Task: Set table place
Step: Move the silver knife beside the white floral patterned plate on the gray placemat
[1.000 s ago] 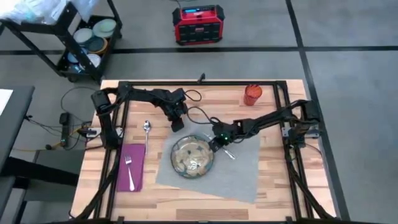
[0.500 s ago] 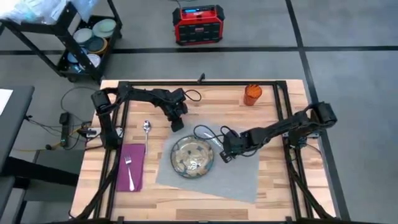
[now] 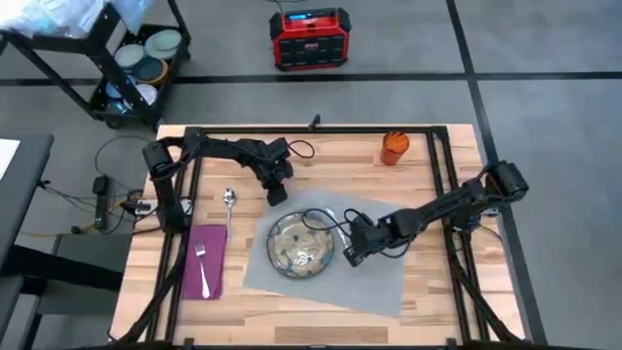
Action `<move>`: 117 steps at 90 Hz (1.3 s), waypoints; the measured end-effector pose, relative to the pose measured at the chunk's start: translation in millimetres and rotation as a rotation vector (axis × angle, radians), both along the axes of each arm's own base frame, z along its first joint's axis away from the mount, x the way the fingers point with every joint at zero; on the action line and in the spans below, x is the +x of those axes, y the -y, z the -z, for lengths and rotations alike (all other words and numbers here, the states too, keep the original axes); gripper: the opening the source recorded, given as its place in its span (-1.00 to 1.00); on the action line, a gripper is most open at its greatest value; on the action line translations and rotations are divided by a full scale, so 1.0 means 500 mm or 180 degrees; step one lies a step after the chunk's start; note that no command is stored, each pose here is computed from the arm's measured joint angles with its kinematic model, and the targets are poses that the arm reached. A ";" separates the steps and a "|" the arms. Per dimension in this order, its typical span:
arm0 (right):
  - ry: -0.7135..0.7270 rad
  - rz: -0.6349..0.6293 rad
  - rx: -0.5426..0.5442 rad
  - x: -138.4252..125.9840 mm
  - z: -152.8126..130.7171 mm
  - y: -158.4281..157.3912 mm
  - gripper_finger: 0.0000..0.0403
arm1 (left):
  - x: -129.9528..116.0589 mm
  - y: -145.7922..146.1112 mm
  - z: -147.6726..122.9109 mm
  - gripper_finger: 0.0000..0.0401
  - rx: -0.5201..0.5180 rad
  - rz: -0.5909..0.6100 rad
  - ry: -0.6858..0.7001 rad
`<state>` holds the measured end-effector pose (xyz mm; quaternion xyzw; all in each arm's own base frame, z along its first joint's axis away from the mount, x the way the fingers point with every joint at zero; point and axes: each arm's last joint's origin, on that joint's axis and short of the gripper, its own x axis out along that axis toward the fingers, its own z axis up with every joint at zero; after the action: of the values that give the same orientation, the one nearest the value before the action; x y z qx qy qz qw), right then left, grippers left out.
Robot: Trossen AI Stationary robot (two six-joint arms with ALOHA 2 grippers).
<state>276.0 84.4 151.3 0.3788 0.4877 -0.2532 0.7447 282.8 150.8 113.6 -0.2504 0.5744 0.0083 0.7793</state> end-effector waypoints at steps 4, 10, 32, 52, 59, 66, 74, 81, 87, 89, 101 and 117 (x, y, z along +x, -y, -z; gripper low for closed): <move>-0.0027 0.0003 0.0006 -0.001 0.002 -0.002 -1.00 | 0.000 0.000 0.000 -1.00 0.0002 0.0000 0.0006; 0.0009 -0.0038 0.0073 0.001 0.000 -0.005 -1.00 | 0.001 0.000 0.000 -1.00 0.0006 0.0002 0.0009; 0.0359 -0.0178 0.0246 0.012 -0.010 -0.038 -1.00 | 0.001 -0.001 0.000 -1.00 0.0017 0.0018 0.0027; 0.0480 0.0060 -0.0096 0.038 -0.013 0.040 -1.00 | 0.001 -0.001 0.000 -1.00 0.0017 0.0014 0.0027; 0.0594 0.0070 -0.0216 0.052 -0.017 0.082 -1.00 | 0.002 0.000 0.000 -1.00 0.0018 0.0018 0.0024; 0.0666 0.0058 -0.0256 0.062 -0.020 0.122 -1.00 | 0.002 0.000 0.000 -1.00 0.0016 0.0013 0.0020; 0.0800 -0.0010 -0.0265 0.073 -0.022 0.159 -1.00 | 0.002 0.000 0.000 -1.00 0.0014 0.0009 0.0020; 0.0827 -0.0033 -0.0226 0.081 -0.012 0.183 -1.00 | 0.002 0.000 0.000 -1.00 0.0012 0.0004 0.0017; 0.0789 -0.0096 -0.0118 0.086 0.005 0.197 -1.00 | 0.002 0.000 0.000 -1.00 0.0014 0.0004 0.0020; 0.0844 -0.0125 -0.0076 0.091 0.009 0.200 -1.00 | 0.002 0.000 0.000 -1.00 0.0013 0.0004 0.0018; 0.0842 -0.0185 0.0061 0.103 0.037 0.203 -1.00 | 0.001 0.001 0.000 -1.00 0.0007 -0.0005 0.0009; 0.0753 -0.0155 0.0071 0.104 0.049 0.199 -1.00 | 0.002 0.001 -0.001 -1.00 0.0011 -0.0005 0.0016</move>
<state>328.0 -15.1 126.8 0.4023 0.4083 -0.1832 0.7987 283.7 150.5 113.9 -0.2495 0.5722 0.0093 0.7812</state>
